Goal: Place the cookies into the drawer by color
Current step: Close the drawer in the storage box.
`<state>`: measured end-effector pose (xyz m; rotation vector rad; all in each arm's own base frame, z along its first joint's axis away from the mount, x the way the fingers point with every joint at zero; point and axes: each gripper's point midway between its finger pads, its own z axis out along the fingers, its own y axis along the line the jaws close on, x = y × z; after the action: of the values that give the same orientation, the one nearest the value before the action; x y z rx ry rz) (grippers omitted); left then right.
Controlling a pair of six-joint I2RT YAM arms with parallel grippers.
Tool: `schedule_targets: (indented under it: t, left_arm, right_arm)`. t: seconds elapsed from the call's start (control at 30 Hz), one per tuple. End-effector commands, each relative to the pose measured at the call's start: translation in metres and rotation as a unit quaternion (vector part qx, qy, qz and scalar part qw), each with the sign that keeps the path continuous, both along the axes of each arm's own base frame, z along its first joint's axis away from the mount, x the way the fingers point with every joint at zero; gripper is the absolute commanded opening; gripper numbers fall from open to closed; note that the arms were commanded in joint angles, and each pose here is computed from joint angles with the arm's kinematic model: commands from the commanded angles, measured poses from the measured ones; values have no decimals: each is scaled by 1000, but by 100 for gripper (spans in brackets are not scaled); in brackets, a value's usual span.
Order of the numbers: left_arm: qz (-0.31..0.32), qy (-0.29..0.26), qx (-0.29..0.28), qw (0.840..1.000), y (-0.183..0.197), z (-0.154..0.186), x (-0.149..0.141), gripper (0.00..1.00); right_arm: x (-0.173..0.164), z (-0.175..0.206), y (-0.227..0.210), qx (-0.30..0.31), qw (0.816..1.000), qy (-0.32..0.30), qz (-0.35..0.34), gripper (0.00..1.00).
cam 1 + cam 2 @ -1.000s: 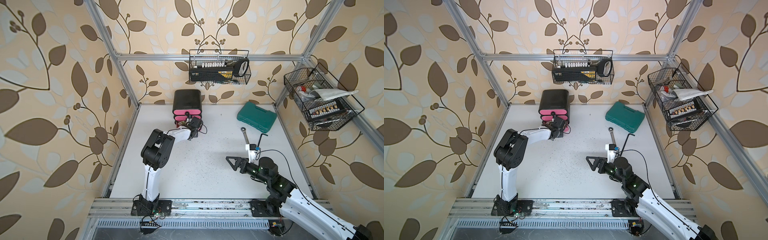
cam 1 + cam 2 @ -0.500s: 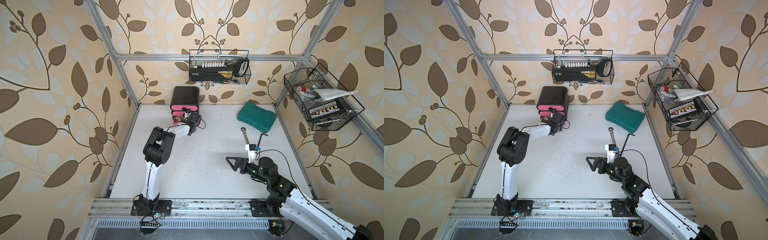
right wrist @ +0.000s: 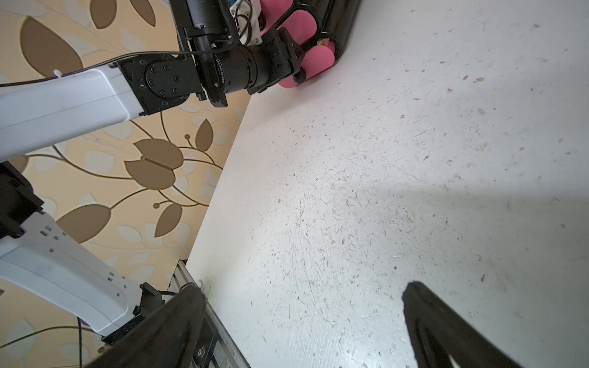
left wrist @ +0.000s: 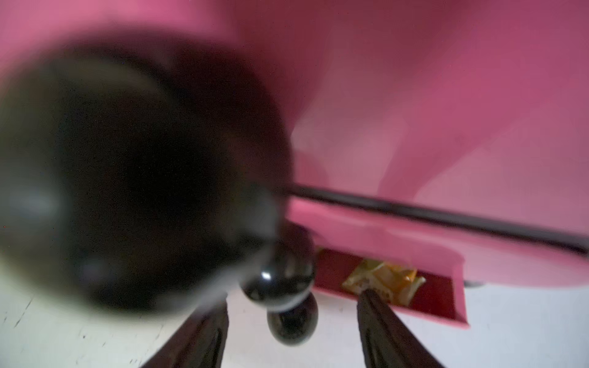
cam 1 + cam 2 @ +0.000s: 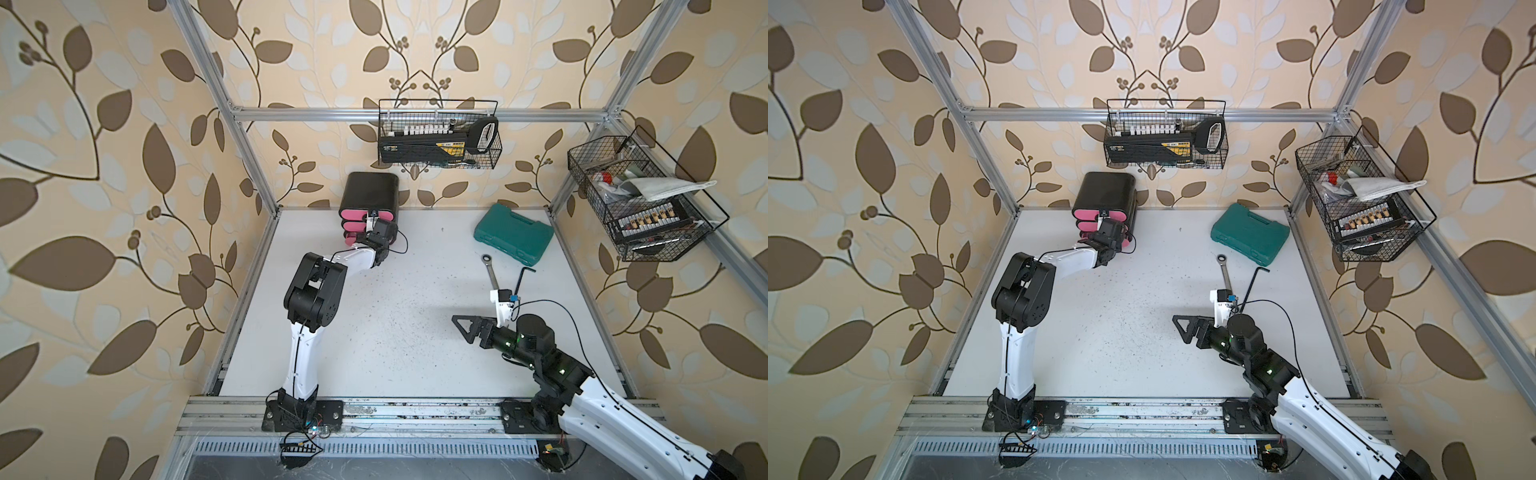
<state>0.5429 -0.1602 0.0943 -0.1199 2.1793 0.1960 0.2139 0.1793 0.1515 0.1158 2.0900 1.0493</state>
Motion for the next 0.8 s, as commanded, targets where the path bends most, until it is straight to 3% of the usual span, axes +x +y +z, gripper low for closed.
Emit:
schedule_targets:
  t: [0.0,0.13,0.27,0.37,0.53,0.67,0.77]
  left_arm:
    - [-26,-40,-25,999,-9,22,23,68]
    - [-47,-46,-71,995,-19,29,15,67]
    - [-54,-57,-146,986,-23,51,-11,67]
    - [-62,-55,-206,975,-25,70,-38,67]
    - [-92,-5,-281,955,-29,105,-99,66]
    - [-129,31,-283,950,-24,144,-159,69]
    - [-141,77,-239,958,-8,168,-194,75]
  right_arm:
    - [3,14,-2,6,1000,-19,-6,99]
    - [2,12,-3,5,1000,-17,-8,99]
    - [2,14,-2,8,1000,-18,-7,99]
    - [3,13,-2,7,1000,-18,-8,99]
    - [11,27,5,32,999,-35,-9,99]
    - [28,42,29,84,996,-31,9,96]
    - [47,53,63,111,993,-19,32,91]
